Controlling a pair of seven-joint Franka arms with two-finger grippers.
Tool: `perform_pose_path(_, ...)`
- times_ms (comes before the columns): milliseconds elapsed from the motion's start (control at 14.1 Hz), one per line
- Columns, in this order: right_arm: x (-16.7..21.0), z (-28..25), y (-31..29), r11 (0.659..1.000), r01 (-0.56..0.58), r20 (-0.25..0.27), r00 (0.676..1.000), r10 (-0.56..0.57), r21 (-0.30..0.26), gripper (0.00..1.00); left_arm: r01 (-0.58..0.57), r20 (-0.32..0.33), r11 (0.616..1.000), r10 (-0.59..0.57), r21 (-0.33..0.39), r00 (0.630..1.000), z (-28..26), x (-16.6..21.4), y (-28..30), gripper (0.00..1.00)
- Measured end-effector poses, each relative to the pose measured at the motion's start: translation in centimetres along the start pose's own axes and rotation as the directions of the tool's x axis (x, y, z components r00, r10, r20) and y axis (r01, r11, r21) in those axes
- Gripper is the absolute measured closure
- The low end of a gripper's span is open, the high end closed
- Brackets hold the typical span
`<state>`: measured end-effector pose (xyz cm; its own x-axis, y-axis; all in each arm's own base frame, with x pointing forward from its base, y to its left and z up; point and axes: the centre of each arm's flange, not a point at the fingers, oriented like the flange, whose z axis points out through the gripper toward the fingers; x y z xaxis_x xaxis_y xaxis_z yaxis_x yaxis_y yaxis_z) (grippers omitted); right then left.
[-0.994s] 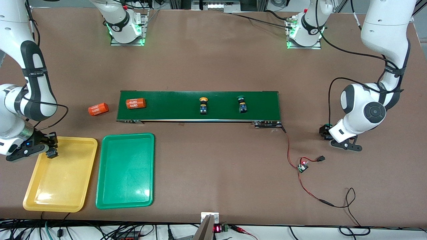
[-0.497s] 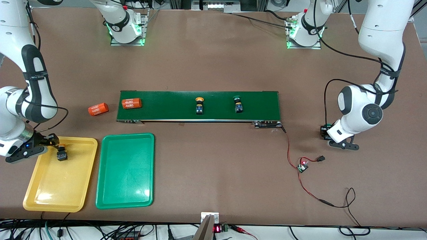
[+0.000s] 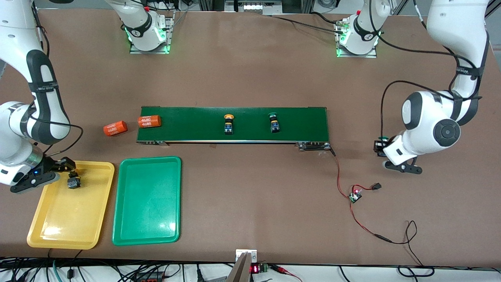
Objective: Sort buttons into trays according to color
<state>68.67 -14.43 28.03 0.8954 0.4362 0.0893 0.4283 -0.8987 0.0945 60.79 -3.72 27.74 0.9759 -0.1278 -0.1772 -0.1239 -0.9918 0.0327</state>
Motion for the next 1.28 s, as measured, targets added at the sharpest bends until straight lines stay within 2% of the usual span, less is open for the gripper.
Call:
perform_pose_path(213,2.2,-4.2,-6.6,0.993,-0.08,0.075,0.994,0.074,0.092,0.12,0.069,0.023,0.997,-0.069,-0.022,0.997,-1.7,-0.8,8.5,0.59)
perform_pose_path(355,2.9,-5.8,-12.3,0.975,-0.142,0.094,0.987,0.128,0.173,0.11,0.117,0.033,0.993,-0.116,-0.034,0.993,-1.5,-1.6,14.3,0.59)
perform_pose_path(497,2.9,-6.1,-17.6,0.958,-0.199,0.128,0.976,0.175,0.207,0.07,0.14,0.027,0.989,-0.139,-0.045,0.99,-0.9,-2.6,18.8,0.59)
perform_pose_path(568,2.6,-6.3,-19.8,0.948,-0.231,0.147,0.968,0.203,0.218,0.02,0.134,0.009,0.989,-0.134,-0.058,0.991,-0.3,-3.0,20.5,0.59)
perform_pose_path(639,2.4,-6.5,-22.0,0.938,-0.261,0.163,0.96,0.228,0.229,0.02,0.132,-0.015,0.988,-0.133,-0.076,0.991,0.8,-3.3,21.9,0.59)
perform_pose_path(781,2.5,-7.1,-26.8,0.921,-0.315,0.194,0.942,0.274,0.229,0.0,0.14,-0.041,0.985,-0.145,-0.105,0.989,3.4,-4.1,24.1,0.59)
perform_pose_path(923,3.0,-7.8,-32.2,0.903,-0.373,0.213,0.919,0.33,0.211,0.0,0.144,-0.029,0.984,-0.148,-0.109,0.989,5.2,-4.7,25.1,0.59)
perform_pose_path(1207,3.3,-7.6,-40.5,0.887,-0.42,0.19,0.903,0.386,0.191,0.0,0.166,-0.017,0.979,-0.169,-0.116,0.985,5.5,-5.4,26.7,0.59)
perform_pose_path(1278,3.1,-7.3,-41.7,0.886,-0.423,0.188,0.901,0.391,0.188,0.0,0.169,-0.016,0.979,-0.172,-0.116,0.985,5.5,-5.4,26.8,0.55)
